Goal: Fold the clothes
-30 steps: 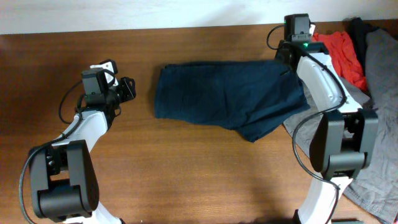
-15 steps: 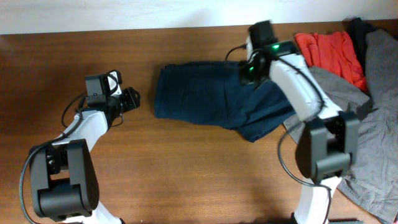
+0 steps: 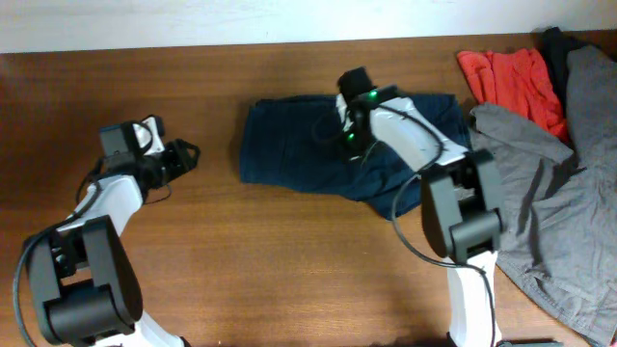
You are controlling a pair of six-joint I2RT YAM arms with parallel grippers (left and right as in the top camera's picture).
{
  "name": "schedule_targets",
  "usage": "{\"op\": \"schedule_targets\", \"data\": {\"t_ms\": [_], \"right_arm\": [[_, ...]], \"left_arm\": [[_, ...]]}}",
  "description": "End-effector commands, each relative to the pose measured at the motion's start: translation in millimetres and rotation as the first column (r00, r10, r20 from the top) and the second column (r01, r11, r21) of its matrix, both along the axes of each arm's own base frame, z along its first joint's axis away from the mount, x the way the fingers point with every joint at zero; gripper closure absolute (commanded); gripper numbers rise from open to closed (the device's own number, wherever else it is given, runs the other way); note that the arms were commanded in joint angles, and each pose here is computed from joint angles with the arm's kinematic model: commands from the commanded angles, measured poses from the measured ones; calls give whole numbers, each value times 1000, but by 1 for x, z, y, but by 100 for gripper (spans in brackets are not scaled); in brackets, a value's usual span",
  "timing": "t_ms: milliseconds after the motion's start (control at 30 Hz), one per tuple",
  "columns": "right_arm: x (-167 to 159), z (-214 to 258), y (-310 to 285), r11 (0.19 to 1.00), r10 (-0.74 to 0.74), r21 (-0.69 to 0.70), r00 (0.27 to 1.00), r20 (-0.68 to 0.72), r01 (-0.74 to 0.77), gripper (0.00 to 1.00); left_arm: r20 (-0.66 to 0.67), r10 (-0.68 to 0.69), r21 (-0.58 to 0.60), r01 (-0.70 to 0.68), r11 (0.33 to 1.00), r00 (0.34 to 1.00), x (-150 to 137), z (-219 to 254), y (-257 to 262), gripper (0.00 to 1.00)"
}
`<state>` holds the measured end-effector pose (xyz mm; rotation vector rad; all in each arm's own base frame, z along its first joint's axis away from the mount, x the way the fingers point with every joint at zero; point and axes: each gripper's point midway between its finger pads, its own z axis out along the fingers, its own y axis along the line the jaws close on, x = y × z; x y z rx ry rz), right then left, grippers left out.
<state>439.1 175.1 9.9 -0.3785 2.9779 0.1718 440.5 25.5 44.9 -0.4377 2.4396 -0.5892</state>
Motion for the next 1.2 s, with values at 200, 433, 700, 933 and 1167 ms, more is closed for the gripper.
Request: {"op": "schedule_targets", "data": {"t_ms": [200, 433, 700, 933, 1167], "right_arm": [[-50, -12, 88, 969, 243, 46, 969, -36, -241, 89], [-87, -13, 125, 938, 345, 48, 936, -69, -342, 94], [-105, -9, 129, 927, 374, 15, 922, -97, -374, 95], [-57, 64, 113, 962, 270, 33, 960, 72, -273, 90], [-28, 154, 83, 976, 175, 86, 959, 223, -198, 87]], "left_arm": [[32, 18, -60, -16, 998, 999, 1, 11, 16, 42], [62, 18, -51, -14, 999, 998, 7, 15, 18, 42], [143, -56, -55, 64, 996, 988, 15, 28, 9, 40], [173, -154, -47, 165, 985, 973, 12, 31, -8, 32], [160, -241, -9, 245, 969, 957, 7, 20, -24, 28]]}}
